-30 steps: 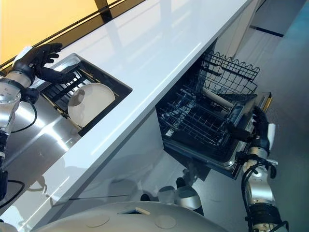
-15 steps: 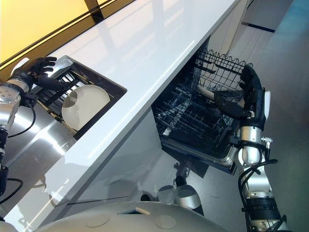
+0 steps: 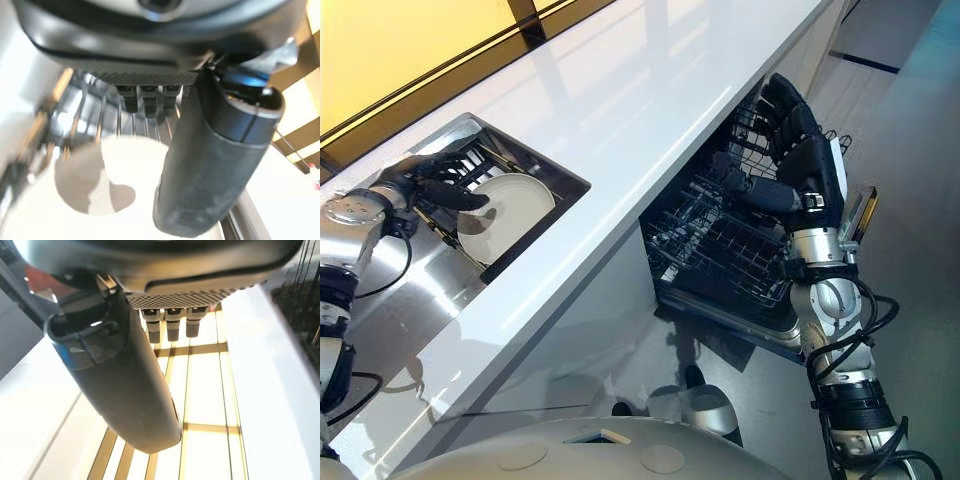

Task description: Pick up plates and place into dishwasher.

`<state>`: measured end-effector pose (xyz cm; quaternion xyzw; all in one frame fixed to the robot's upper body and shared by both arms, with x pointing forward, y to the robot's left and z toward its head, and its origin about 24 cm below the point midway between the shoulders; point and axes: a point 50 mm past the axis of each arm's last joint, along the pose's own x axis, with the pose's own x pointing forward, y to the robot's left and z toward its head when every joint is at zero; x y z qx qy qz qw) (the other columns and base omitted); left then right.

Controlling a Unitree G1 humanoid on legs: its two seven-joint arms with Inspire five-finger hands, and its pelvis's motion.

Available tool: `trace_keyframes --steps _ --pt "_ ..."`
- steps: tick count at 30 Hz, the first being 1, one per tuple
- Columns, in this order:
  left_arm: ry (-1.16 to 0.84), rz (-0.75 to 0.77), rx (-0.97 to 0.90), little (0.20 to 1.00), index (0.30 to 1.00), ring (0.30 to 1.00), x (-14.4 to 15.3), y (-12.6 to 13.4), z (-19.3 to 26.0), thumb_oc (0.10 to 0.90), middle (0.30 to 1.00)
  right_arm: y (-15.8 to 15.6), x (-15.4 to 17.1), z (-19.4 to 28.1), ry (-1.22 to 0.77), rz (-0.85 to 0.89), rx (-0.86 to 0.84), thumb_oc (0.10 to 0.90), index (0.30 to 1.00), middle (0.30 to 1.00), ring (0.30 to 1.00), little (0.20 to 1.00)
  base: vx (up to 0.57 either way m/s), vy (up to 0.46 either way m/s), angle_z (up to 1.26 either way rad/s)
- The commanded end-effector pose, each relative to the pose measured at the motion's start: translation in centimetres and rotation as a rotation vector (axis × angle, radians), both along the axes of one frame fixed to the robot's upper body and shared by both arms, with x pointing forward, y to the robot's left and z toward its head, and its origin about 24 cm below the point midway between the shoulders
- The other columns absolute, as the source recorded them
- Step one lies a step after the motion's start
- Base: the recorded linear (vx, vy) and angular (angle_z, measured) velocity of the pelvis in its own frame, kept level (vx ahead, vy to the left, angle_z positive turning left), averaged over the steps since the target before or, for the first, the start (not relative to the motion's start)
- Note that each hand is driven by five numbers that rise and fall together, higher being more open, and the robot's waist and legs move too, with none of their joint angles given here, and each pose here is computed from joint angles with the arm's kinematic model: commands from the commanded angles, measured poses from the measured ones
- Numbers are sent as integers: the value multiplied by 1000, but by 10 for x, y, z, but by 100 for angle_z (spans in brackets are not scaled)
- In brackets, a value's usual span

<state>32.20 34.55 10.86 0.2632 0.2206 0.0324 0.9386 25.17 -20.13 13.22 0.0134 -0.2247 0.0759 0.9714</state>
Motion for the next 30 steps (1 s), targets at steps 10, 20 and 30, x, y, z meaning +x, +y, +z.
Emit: trace_keyframes --steps 10,20,30 --pt "-123 -34 -85 900 900 900 30 -23 33 800 900 29 2 75 -328 155 -32 800 900 900 900 900 39 52 -6" --pt "57 -101 -219 200 300 300 18 -19 13 100 300 14 -2 69 -294 120 -82 800 900 900 900 900 17 22 -12" --pt "-12 -284 -48 200 300 300 10 -18 64 100 300 8 -3 60 -229 90 -50 800 900 900 900 900 -17 -57 -6"
